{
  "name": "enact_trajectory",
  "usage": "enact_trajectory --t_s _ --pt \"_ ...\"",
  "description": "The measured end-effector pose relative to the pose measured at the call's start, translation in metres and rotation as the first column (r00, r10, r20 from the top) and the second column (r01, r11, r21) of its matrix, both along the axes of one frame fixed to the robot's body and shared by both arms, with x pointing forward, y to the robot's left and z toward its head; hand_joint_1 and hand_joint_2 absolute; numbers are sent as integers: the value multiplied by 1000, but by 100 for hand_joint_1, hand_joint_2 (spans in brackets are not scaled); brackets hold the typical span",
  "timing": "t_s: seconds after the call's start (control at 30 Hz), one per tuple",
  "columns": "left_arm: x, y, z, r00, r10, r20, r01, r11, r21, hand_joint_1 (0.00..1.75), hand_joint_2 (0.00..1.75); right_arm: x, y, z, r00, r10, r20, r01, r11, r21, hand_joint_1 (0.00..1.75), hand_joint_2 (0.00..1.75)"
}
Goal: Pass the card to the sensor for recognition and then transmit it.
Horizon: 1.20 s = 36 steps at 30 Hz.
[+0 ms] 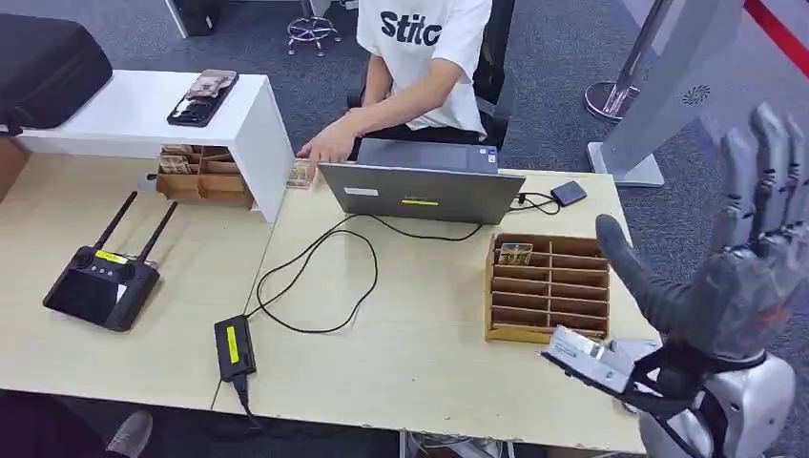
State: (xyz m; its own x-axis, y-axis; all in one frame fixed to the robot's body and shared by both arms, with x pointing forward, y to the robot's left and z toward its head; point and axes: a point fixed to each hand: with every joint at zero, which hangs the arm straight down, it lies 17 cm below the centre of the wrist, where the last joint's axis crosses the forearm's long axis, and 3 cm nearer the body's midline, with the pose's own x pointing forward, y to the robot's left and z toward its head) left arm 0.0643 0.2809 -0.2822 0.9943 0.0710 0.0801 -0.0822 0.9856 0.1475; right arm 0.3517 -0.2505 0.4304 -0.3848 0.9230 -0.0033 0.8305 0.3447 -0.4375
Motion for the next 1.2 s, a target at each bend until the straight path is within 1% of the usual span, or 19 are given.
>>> enact_trajectory --t_s 0.17,0.27,0.33,0.53,0.67,0.77,0.93,1.07,1.2 --pt "0 -5 0 1000 15 -2 -15 1000 -4 0 175 -31 -10 -3 1000 4 28 -6 999 44 0 175" --pt "-1 -7 0 1000 23 -3 -23 1000 -7 0 175 -52 -15 -4 999 15 52 -20 995 96 0 175" --pt "-1 -10 0 1000 26 -4 -26 1000 -10 0 175 -60 -18 -4 998 12 58 -19 993 116 0 175" --pt "-1 -11 0 999 38 -6 -39 999 -13 0 175 -74 -24 -5 998 -1 67 -10 987 158 0 175" --pt "-4 -13 0 999 53 -12 -53 999 -7 0 175 -96 -36 -6 995 -20 98 -4 971 240 0 175" --pt "-5 -13 0 998 68 -15 -68 998 0 0 175 -112 -55 -9 993 -34 111 -5 941 339 0 175" --pt "-2 -14 0 996 85 3 -85 996 11 0 175 -135 -94 -22 985 -149 86 90 874 477 0 175" --pt "0 -14 1 996 85 18 -85 996 14 0 175 -140 -104 -30 969 -242 40 198 868 455 0 175" --pt "3 -13 1 996 87 28 -88 996 16 0 175 -140 -116 -38 958 -285 5 252 853 457 0 175"
